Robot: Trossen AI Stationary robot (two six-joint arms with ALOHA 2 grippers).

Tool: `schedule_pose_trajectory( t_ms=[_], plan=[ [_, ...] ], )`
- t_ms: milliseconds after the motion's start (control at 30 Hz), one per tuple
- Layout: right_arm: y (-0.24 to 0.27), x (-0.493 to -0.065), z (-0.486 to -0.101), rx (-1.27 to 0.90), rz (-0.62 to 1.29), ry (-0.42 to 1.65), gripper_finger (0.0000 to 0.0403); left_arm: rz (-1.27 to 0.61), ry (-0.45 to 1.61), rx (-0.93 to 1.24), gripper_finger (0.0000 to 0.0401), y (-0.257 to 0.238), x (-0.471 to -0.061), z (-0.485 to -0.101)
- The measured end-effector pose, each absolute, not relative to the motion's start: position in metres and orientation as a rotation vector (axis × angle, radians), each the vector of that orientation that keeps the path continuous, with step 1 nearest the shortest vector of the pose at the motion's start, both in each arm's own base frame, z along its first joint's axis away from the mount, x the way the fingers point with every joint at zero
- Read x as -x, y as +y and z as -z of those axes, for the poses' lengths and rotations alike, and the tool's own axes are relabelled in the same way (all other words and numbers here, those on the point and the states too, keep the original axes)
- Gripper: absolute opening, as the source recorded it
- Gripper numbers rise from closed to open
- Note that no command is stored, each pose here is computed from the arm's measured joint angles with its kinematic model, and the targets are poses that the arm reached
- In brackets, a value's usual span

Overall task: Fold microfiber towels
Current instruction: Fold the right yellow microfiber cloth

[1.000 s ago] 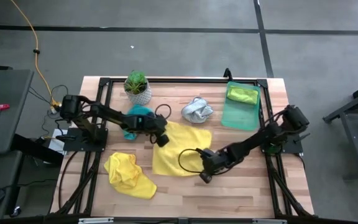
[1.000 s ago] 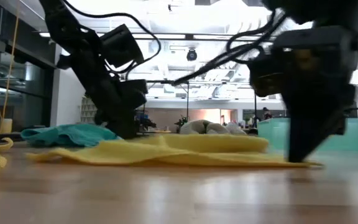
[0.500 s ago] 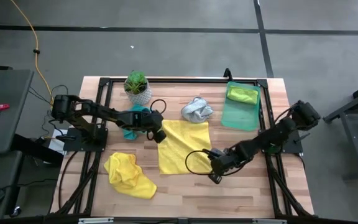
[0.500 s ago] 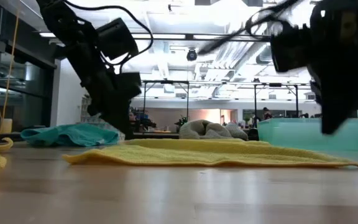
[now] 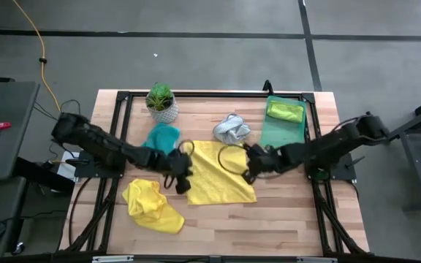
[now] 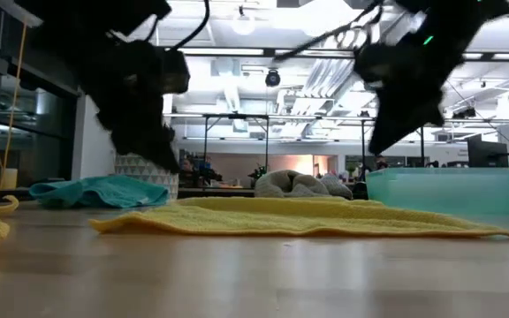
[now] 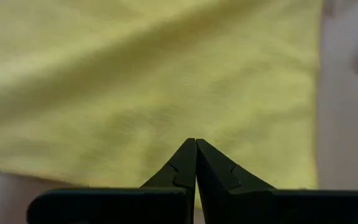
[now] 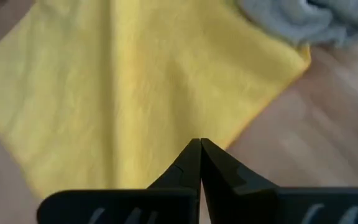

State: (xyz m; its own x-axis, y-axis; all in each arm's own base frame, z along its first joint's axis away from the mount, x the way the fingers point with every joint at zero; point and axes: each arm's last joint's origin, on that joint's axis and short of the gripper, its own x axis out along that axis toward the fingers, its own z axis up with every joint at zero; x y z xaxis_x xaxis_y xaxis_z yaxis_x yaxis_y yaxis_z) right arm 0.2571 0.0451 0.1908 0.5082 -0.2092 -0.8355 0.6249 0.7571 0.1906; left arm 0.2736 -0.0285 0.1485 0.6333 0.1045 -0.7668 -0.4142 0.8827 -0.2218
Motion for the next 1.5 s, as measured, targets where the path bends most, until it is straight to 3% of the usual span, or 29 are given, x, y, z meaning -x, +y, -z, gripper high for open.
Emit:
schedule_pose_trajectory(
  t_ms=[233,367,833,1233,1500],
  plan=[
    [-0.018,-0.273,-0.161,-0.591,0.616,0.786,0.0000,-0.275,0.822,0.558,0.0000,-0.071,-0.285,-0.118],
    [-0.037,-0.278,-0.150,-0.599,0.601,0.822,0.0000,-0.299,0.844,0.618,0.0000,-0.082,-0.286,-0.103],
    [-0.040,-0.282,-0.121,-0.642,0.656,0.917,0.0000,-0.266,0.886,0.581,0.0000,-0.094,-0.282,-0.095],
    [-0.040,-0.271,-0.137,-0.611,0.737,0.900,0.0000,-0.203,0.956,0.475,0.0000,-0.090,-0.269,-0.113],
    [-0.041,-0.264,-0.166,-0.604,0.729,0.800,0.0000,-0.313,0.972,0.387,0.0000,-0.078,-0.253,-0.134]
  ],
)
